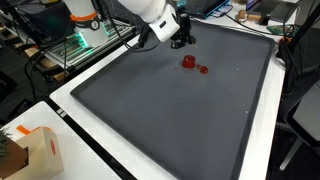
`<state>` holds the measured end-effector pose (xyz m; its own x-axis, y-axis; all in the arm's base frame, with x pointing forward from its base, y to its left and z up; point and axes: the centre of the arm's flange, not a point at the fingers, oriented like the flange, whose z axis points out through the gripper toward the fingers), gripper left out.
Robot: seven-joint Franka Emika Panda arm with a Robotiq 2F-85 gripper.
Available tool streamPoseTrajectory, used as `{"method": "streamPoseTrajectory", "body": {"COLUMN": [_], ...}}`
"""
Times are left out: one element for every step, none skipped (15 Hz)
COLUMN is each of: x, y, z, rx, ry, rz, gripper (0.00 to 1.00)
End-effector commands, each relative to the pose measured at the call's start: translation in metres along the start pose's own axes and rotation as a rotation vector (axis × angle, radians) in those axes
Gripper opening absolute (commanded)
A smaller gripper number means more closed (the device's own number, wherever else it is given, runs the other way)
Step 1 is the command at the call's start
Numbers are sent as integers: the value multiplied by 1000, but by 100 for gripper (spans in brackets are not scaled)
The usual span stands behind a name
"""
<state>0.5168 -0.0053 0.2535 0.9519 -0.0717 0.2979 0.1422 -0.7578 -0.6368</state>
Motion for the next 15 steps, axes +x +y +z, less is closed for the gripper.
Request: {"method": "streamPoseTrajectory", "body": {"x": [-2, -3, -3, -3, -2, -3, -3, -3, -2, -2, -2, -2, -1, -1, 0], "y": [11, 13, 14, 15, 16, 17, 18, 19, 20, 20, 20, 20, 19, 19, 18], "z": [18, 21, 23, 25, 27, 28, 29, 29, 30, 29, 29, 29, 28, 27, 26], "rx": [90, 108, 116, 121, 130, 132, 130, 126, 127, 129, 129, 128, 131, 135, 145], "ry": [-10, -14, -18, -21, -22, -24, -25, -26, -26, -26, -24, -22, -19, -19, -20], "rz": [-4, -2, -2, -3, -1, 3, 8, 19, 22, 27, 30, 32, 35, 35, 30], "gripper": [3, 3, 3, 3, 3, 3, 3, 3, 3, 3, 3, 3, 3, 3, 3]}}
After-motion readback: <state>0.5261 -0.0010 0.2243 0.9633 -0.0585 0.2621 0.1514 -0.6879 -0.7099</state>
